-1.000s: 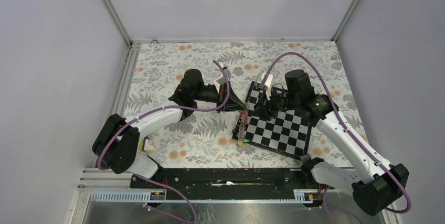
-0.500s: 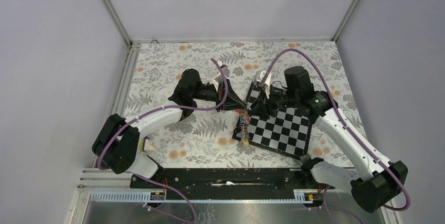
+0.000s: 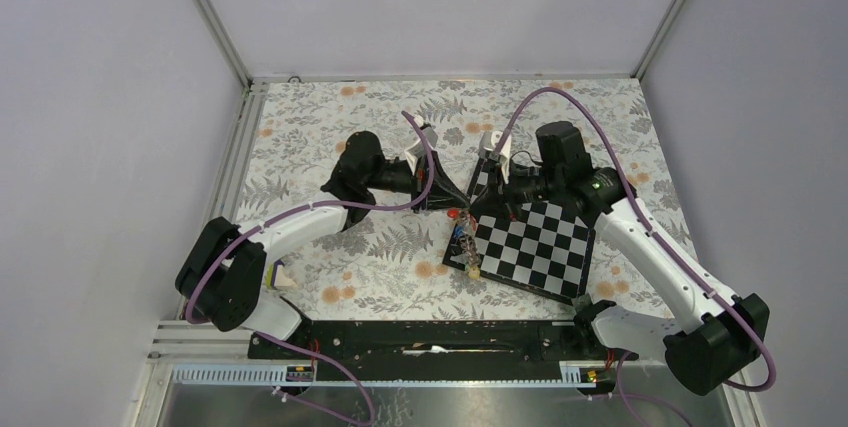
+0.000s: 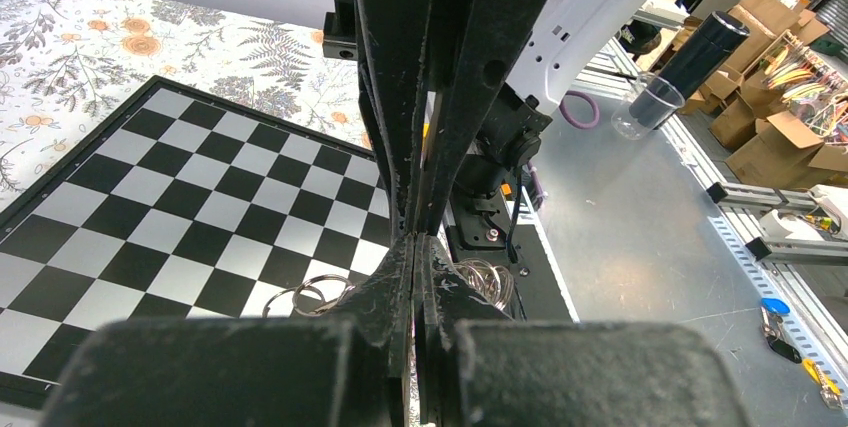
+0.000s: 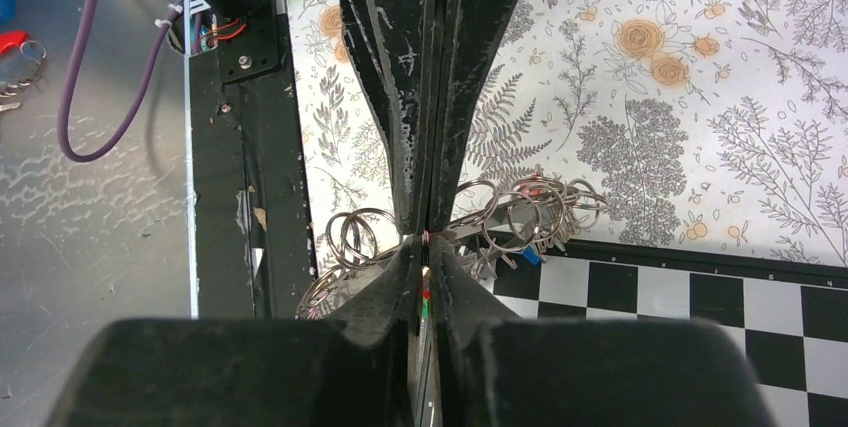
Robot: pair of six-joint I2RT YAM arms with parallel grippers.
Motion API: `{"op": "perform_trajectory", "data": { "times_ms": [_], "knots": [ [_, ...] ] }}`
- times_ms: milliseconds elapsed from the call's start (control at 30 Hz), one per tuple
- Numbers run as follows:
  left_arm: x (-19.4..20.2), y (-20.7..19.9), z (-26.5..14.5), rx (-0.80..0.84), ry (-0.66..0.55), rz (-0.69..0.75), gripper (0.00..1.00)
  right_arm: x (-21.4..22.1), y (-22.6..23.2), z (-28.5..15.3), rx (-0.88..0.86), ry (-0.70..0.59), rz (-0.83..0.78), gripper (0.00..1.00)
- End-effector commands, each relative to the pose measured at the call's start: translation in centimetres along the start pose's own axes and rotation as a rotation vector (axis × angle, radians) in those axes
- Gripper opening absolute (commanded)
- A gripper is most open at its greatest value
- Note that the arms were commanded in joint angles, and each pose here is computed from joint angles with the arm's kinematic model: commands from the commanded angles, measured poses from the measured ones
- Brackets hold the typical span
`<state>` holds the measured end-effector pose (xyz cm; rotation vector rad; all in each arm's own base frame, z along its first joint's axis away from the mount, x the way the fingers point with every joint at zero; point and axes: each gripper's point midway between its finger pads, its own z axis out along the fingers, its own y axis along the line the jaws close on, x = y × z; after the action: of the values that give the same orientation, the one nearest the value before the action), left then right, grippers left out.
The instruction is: Put the keys on the keyring
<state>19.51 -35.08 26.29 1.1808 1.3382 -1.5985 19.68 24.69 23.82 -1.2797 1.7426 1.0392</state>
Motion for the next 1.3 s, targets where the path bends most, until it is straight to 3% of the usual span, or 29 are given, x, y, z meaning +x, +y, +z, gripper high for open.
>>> {"op": "perform_trajectory", "data": {
  "times_ms": [0, 267, 500, 600, 967, 1267],
  "knots": [
    [-3.2, -1.9, -0.4, 0.041, -0.059, 0.145, 0.00, -1.9, 0.1, -0.5, -0.001, -0.048, -0.047, 0.03],
    [-3.3, -0.9, -0.6, 0.004, -0.042, 0.169, 0.00, -1.5, -0.5, -1.1, 0.086, 0.042, -0.082, 0.00],
    [-3.0, 0.4, -0.3, -0.040, 0.008, 0.184, 0.26, -1.1, -0.6, -1.0, 0.108, 0.151, -0.072, 0.00],
    [-3.0, 0.4, -0.1, -0.035, 0.011, 0.184, 0.32, -1.3, -0.5, -0.8, 0.105, 0.160, -0.075, 0.00],
    [-1.9, 0.4, 0.6, -0.016, 0.035, 0.175, 0.38, -1.3, -0.5, -0.5, 0.093, 0.164, -0.068, 0.00],
    [-1.3, 0.9, 1.0, -0.014, 0.046, 0.162, 0.36, -1.4, -0.2, -0.5, 0.080, 0.156, -0.068, 0.00]
  ]
}}
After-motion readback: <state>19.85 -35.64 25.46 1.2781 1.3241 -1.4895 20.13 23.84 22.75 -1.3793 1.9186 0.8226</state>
